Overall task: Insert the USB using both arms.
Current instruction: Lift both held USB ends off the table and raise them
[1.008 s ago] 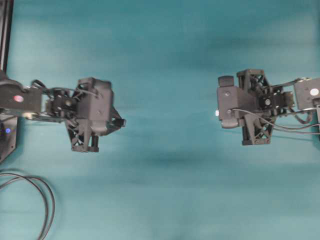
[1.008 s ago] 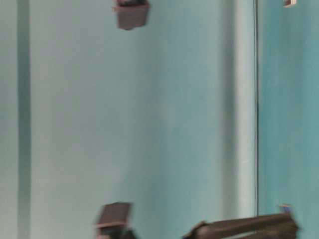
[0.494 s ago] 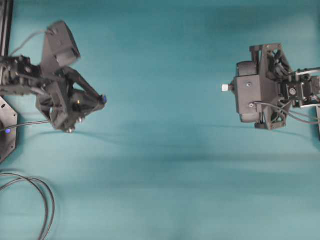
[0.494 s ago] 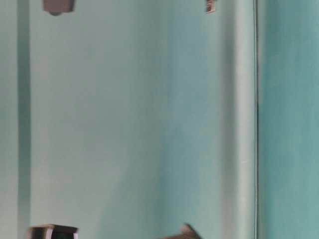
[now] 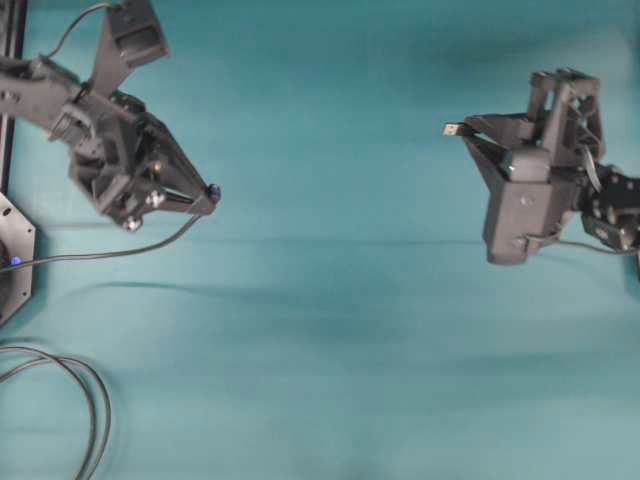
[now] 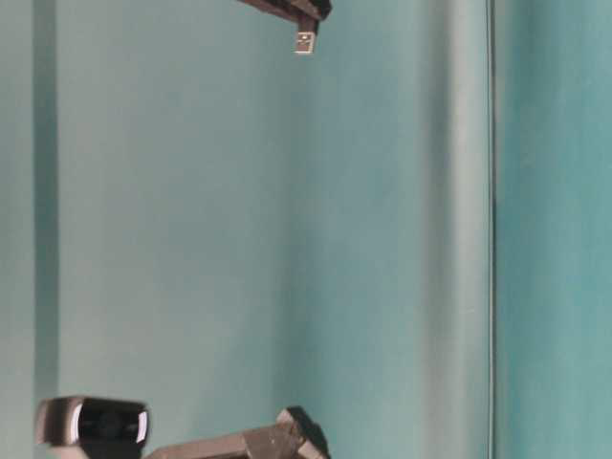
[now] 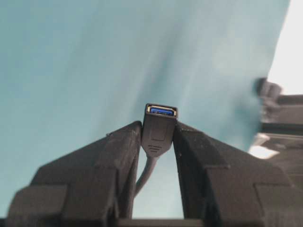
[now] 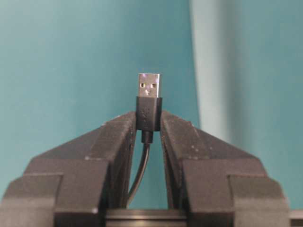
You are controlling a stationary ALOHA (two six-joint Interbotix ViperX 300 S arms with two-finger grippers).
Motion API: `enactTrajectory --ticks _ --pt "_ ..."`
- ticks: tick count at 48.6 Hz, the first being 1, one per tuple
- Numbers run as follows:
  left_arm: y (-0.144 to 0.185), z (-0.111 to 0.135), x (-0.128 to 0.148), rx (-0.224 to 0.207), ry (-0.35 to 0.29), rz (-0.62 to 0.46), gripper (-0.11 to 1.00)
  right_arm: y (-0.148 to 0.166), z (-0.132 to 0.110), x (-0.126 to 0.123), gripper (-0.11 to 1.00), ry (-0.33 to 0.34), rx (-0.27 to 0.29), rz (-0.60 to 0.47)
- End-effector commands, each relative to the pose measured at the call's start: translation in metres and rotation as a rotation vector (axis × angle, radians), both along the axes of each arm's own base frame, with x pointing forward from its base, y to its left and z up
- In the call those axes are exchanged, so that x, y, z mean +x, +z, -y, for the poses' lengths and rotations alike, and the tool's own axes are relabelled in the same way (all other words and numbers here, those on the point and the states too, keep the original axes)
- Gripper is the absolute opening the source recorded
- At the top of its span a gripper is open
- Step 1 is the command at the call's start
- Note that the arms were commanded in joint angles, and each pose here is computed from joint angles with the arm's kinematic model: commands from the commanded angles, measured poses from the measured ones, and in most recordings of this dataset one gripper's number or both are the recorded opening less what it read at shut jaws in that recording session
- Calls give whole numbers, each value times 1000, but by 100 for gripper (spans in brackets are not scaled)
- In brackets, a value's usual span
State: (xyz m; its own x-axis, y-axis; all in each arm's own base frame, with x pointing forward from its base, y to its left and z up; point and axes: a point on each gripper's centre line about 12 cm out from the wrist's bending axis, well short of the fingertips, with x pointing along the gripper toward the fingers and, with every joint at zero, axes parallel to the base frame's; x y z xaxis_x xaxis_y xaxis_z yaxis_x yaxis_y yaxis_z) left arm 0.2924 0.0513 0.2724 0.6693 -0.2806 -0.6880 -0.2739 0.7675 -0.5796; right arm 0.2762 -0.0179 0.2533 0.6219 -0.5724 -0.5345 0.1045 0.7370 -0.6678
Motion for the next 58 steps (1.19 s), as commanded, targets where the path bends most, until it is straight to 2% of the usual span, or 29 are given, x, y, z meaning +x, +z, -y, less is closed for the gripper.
enactTrajectory --ticks 1,5,11,14,19,28,38,45,58 --pt "-1 -7 6 -97 -4 55 30 2 -1 -1 19 0 -38 21" --pt "-18 -8 9 -213 -24 89 30 -3 -1 -2 19 5 -70 4" --pt "-39 -7 14 -351 -55 171 30 -8 0 2 19 30 -130 -20" --pt "-46 -8 18 -401 -63 221 30 -11 0 4 19 48 -169 -40" --pt "-53 -10 27 -459 -72 281 30 -17 0 7 19 72 -217 -68" --pt "-65 -11 38 -517 -99 250 30 -20 -3 16 19 126 -264 -86" --pt "-66 -4 64 -550 -178 248 30 -21 -9 28 19 219 -335 -138" --pt "-73 2 79 -593 -237 235 30 -21 -12 34 19 271 -380 -172" --pt "-78 0 85 -628 -264 229 30 -16 -25 40 19 387 -494 -166"
